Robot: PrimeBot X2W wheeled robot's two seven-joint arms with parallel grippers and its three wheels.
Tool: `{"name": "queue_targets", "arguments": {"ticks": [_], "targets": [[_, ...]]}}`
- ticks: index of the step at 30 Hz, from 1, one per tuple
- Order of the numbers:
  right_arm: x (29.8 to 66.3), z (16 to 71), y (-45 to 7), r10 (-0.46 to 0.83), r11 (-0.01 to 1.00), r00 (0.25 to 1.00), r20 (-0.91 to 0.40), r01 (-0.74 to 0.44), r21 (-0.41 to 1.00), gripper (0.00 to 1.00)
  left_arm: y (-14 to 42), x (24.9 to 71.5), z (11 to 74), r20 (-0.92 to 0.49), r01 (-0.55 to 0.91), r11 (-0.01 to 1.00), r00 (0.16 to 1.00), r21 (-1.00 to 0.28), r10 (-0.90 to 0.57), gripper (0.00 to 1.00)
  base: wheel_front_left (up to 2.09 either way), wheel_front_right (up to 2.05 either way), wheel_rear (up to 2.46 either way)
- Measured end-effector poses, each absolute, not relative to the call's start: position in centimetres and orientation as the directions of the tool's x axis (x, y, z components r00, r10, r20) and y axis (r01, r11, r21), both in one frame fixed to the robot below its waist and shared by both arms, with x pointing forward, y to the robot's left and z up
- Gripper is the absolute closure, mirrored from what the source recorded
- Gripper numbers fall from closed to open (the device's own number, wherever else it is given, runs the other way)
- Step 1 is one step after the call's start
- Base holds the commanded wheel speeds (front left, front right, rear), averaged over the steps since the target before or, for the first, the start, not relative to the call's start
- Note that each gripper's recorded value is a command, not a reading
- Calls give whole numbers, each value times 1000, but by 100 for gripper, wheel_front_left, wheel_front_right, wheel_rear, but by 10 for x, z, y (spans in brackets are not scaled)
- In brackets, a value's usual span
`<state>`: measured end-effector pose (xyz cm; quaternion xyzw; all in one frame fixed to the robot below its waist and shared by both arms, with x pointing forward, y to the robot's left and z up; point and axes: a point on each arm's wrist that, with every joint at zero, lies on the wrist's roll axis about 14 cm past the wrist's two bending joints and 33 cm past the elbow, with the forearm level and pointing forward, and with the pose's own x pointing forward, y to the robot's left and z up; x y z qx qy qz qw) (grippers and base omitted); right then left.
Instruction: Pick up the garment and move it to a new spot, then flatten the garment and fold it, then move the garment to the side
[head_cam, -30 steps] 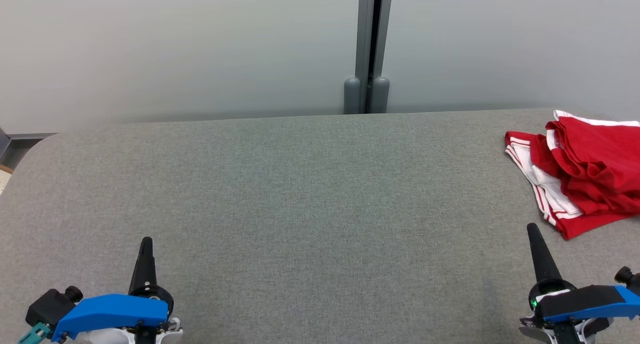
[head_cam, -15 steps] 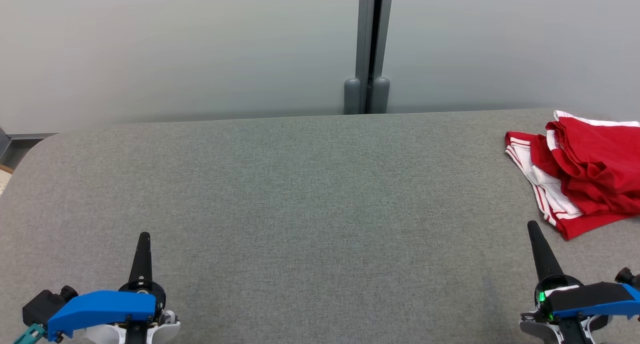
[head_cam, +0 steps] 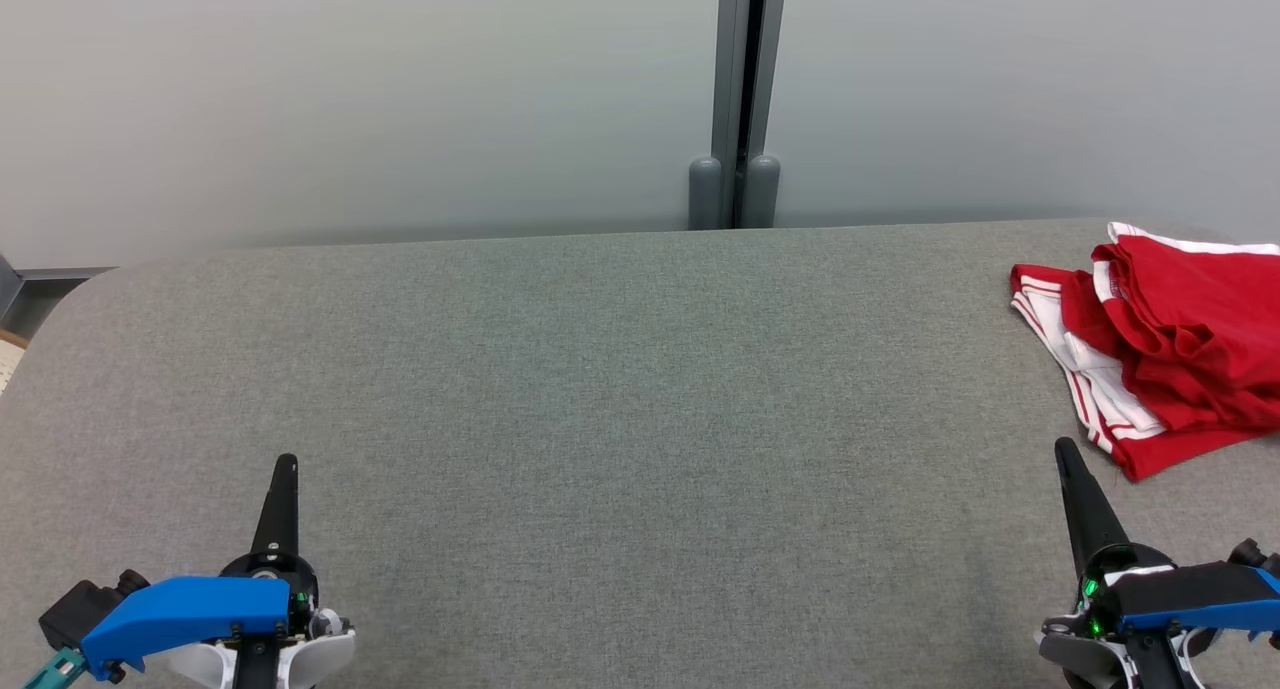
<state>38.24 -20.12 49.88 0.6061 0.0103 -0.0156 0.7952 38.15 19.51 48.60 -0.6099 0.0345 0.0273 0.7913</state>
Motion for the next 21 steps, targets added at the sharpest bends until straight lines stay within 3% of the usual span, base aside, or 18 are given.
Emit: {"name": "queue_targets", "arguments": {"ticks": [21], "targets": [[386,502,-200,-2,102,1000,-21,21,995,100,198,385,495,-47,-47,96,999,-994,-2,100,0,0,0]]}}
